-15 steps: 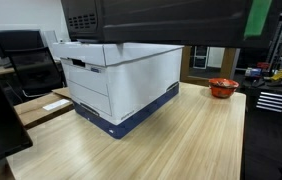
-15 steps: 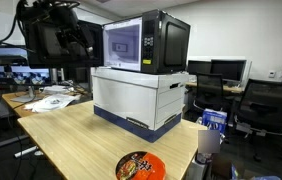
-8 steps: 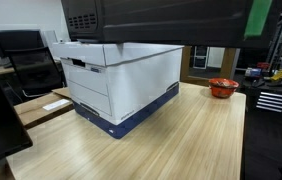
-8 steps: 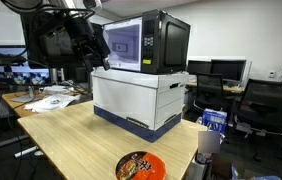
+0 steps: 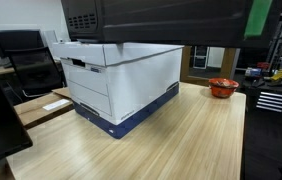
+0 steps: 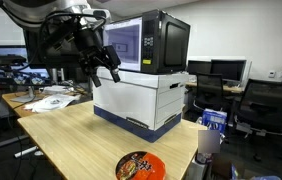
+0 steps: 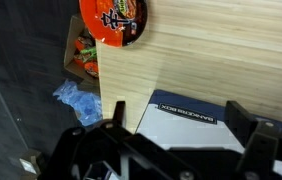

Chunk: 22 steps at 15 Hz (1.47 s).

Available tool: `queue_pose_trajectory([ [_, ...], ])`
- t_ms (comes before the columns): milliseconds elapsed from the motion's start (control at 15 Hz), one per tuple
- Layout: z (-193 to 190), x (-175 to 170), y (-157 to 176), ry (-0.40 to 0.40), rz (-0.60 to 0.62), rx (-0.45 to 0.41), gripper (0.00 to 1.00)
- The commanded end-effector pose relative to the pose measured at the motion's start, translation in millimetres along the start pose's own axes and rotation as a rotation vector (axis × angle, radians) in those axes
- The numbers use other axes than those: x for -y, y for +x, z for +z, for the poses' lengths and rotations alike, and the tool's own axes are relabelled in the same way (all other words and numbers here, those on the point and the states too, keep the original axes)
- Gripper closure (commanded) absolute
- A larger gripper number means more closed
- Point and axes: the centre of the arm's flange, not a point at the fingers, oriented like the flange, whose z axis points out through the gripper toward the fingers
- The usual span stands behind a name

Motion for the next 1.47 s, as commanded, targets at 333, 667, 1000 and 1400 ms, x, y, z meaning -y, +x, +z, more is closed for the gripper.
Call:
queue_pose_trajectory([
  [333,28.8,-23.3,5.1,-0.106,-0.059,0.074,0.0],
  [667,22.5,-29.7,22.9,-0.097,0.009,0.203,0.0],
  [1000,13.4,-62.3,42.3,0.02,0.115,0.323,0.0],
  [1400,12.7,-100.5,42.3,0.095,0.3,0.339,0.0],
])
